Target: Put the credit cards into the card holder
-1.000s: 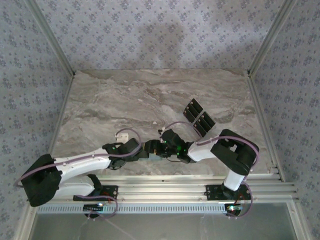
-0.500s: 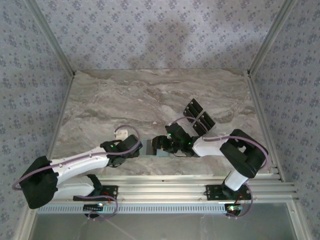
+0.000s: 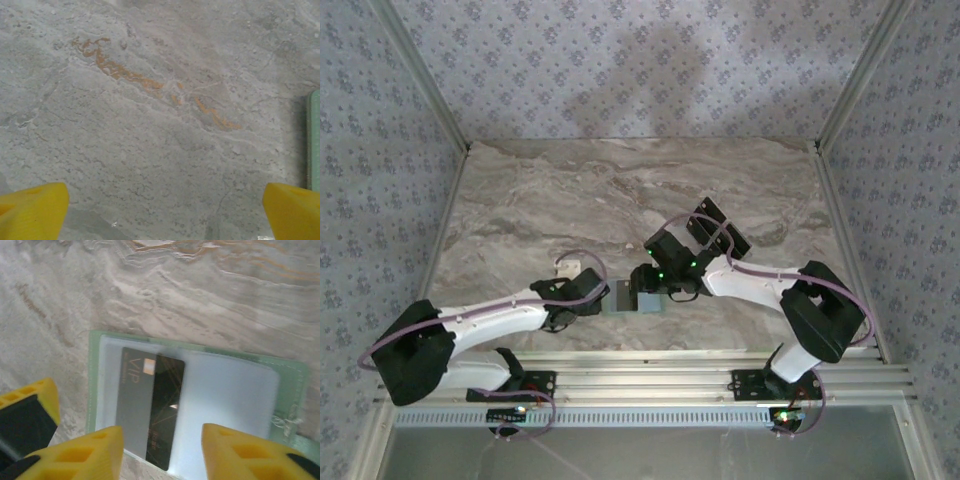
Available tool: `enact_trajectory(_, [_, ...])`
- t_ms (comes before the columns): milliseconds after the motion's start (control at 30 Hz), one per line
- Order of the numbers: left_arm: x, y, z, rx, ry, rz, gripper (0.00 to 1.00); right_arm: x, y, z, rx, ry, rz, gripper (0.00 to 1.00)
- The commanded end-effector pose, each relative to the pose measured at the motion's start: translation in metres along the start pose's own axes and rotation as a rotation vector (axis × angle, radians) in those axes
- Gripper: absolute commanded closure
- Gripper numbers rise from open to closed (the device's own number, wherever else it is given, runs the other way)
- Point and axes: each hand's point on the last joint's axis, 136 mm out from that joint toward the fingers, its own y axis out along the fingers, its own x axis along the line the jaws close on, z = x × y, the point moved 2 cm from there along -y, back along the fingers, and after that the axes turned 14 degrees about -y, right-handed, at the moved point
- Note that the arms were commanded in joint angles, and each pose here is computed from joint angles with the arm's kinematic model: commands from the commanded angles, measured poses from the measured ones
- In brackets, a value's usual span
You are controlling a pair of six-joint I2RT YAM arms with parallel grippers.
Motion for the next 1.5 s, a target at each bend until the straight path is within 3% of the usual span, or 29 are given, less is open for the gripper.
enact_trajectory(0, [-0.016,-0.003,-0.009,-0.015,-0.001,0.052,0.00,-0.015,0.003,0.012,0.068,-0.052,0.116,0.64])
enact_trajectory(133, [-0.021,-0.002,-0.009,-0.011,-0.001,0.067,0.00,-0.013,0.012,0.012,0.083,-0.067,0.123,0.88])
enact_trajectory(233, [-0.024,0.001,-0.007,-0.005,0.003,0.073,0.00,-0.010,0.019,0.012,0.093,-0.071,0.115,0.96])
enact_trajectory(1467, [-0.014,0.020,0.014,0.037,-0.001,0.041,0.00,0.009,0.053,0.013,0.141,-0.077,0.065,1.00])
